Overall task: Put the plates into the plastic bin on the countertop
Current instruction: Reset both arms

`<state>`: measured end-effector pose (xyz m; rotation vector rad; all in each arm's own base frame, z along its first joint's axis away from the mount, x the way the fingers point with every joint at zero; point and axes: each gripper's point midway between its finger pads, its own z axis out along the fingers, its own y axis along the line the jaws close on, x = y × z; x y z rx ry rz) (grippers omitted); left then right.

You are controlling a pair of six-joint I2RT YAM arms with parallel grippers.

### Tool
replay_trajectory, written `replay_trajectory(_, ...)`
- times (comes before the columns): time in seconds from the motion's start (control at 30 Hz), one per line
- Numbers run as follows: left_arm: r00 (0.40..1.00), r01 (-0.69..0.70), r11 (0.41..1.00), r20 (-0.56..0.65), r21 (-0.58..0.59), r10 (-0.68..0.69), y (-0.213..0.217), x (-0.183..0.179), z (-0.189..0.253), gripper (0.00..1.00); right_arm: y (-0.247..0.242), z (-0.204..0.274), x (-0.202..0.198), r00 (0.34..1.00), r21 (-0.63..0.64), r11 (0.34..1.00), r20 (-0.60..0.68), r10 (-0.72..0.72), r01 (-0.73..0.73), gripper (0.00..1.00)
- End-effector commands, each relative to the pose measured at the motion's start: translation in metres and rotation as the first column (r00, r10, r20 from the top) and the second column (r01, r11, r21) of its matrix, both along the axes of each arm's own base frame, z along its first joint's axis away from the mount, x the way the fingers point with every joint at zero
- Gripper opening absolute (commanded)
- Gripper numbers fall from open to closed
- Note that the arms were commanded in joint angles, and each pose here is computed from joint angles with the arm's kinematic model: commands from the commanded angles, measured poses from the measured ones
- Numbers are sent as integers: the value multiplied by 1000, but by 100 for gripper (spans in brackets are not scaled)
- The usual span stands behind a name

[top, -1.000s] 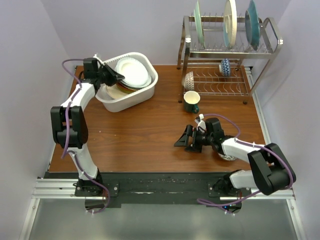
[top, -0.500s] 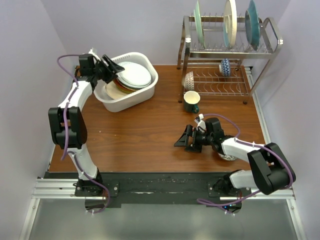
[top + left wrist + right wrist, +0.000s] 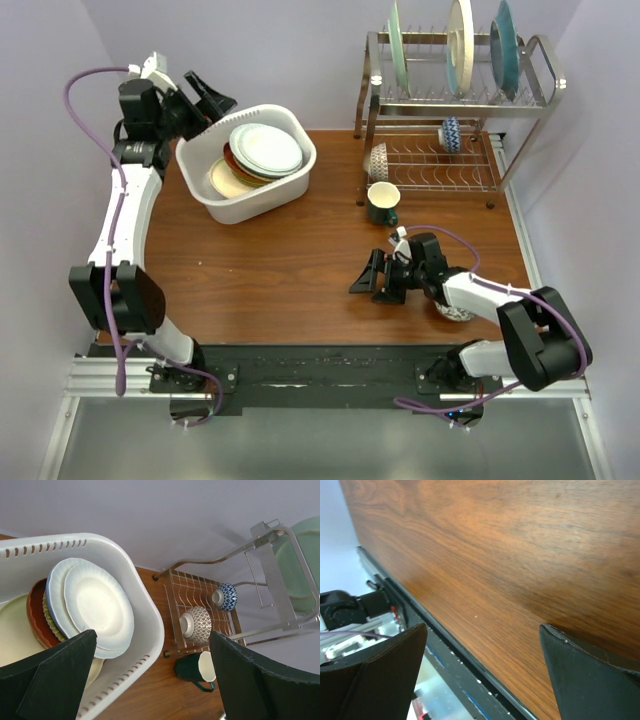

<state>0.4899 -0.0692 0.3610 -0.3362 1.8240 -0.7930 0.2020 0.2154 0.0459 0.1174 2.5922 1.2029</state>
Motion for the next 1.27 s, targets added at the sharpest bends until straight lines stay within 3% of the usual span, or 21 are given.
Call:
replay_trajectory(0.0,1000,14,992,19,127,-17,7,-31,9,100,-15,-1,3,1000,-118,993,23,-14,17,99)
replay_trajectory(0.23,1000,4,972,-8,235,-3,13,-70,-8,100,-22,37,19,992,-172,984,124,-19,40,99)
replay_trajectory(0.73,968,36,902,-239,430,75,11,-119,-104,100,-66,101,33,954,-372,913,296,-53,166,99)
replay_trajectory(0.9,961,21,860,-247,510,123,9,-127,-119,100,-92,120,39,912,-431,857,396,-102,283,99)
replay_trajectory(1.23,977,15,856,-191,517,99,8,-140,-127,100,-113,136,54,862,-475,792,492,-123,384,99)
